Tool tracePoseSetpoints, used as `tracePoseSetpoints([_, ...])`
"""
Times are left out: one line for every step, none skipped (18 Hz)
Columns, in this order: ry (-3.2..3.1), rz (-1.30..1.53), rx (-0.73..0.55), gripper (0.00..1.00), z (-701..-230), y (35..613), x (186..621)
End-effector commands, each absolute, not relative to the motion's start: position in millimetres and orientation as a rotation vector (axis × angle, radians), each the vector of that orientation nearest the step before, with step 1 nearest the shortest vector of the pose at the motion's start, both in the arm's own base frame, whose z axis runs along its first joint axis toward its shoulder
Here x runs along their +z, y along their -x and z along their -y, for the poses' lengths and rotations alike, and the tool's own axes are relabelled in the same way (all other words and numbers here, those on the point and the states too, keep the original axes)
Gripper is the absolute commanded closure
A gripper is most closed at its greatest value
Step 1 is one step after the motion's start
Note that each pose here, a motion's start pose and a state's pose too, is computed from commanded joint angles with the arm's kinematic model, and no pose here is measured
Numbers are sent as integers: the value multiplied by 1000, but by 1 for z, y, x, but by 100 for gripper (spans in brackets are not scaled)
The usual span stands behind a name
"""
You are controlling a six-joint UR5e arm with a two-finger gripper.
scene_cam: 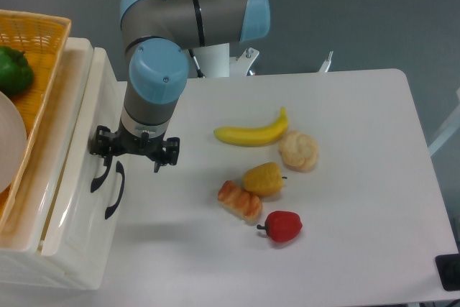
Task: Slide the top white drawer open
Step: 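Pull the handle outward, sliding the upper drawer out of the cabinet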
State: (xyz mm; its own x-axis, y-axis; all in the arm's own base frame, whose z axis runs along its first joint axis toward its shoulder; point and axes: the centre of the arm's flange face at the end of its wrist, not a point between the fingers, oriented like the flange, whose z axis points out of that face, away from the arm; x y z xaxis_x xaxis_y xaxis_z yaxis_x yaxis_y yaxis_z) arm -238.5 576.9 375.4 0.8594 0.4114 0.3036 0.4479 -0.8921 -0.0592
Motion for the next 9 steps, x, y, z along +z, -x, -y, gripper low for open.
tracePoseSetpoints([2903, 676, -430, 0, -576, 240, 376])
tracePoseSetpoints([2902, 683, -430, 0, -575, 244, 375])
tracePoseSetpoints([2898, 689, -428, 0, -573, 247, 377])
tracePoseSetpoints([2898, 698, -421, 0, -571, 252, 378])
tracePoseSetpoints([2894, 703, -416, 0, -569, 254, 379])
tracePoseSetpoints([2891, 709, -415, 0, -568, 257, 380])
tracePoseSetpoints([2887, 715, -413, 0, -567, 261, 381])
tracePoseSetpoints([2885, 721, -412, 0, -566, 265, 380])
tracePoseSetpoints([2880, 727, -408, 0, -564, 268, 382])
